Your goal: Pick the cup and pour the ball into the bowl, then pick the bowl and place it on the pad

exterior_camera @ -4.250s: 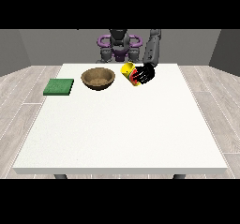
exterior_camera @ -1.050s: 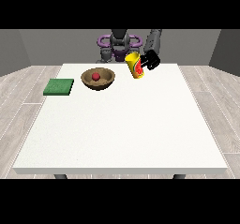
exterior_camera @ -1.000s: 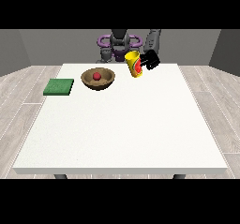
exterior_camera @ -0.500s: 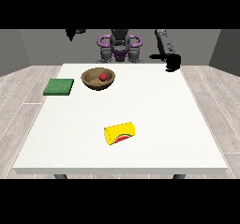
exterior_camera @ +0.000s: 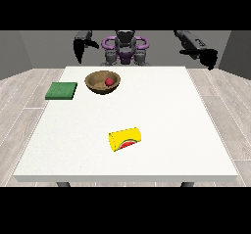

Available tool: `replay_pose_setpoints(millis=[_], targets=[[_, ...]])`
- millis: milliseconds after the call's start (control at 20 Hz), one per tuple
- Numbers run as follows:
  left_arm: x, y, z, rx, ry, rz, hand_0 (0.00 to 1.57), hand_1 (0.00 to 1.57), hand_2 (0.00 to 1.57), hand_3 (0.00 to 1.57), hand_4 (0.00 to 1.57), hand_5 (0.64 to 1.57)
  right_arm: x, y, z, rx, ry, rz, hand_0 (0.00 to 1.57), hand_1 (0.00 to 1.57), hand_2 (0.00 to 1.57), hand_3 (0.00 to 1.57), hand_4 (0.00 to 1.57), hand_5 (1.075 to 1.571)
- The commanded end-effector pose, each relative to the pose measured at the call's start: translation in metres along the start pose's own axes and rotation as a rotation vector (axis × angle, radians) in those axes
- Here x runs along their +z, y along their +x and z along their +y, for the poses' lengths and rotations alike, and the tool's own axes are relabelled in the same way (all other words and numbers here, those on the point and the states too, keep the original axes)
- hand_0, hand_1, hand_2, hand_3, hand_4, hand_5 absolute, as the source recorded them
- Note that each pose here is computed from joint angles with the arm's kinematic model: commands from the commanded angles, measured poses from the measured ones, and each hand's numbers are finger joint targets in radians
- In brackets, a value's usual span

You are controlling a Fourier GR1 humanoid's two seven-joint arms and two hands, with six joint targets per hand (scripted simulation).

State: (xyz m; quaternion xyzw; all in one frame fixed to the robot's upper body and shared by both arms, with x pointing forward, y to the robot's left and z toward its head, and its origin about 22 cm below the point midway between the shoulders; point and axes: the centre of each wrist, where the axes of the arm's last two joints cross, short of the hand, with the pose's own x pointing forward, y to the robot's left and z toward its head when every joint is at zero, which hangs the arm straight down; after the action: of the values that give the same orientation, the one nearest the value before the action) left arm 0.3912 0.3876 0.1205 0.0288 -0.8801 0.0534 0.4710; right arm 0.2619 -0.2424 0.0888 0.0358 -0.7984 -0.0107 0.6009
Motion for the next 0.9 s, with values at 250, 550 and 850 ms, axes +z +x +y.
replay_pose_setpoints(millis=[250,550,850], targets=[[-0.067,0.099,0.018,-0.1,-0.047,-0.076,0.0,0.0,0.0,0.0,0.0,1.523,0.003,-0.085,-0.024,-0.096,-0.044,0.069,0.0,0.0,0.0,0.0,0.39,1.57],[-0.081,0.134,0.029,-0.122,-0.081,-0.077,0.0,0.0,0.0,0.0,0.0,1.548,-0.01,-0.109,-0.034,-0.087,-0.062,0.103,0.0,0.0,0.0,0.0,0.28,1.571],[-0.081,0.145,0.039,-0.115,-0.059,-0.077,0.0,0.0,0.0,0.0,0.0,1.536,-0.023,-0.122,-0.042,-0.141,-0.09,0.201,0.0,0.0,0.0,0.0,0.37,1.57]])
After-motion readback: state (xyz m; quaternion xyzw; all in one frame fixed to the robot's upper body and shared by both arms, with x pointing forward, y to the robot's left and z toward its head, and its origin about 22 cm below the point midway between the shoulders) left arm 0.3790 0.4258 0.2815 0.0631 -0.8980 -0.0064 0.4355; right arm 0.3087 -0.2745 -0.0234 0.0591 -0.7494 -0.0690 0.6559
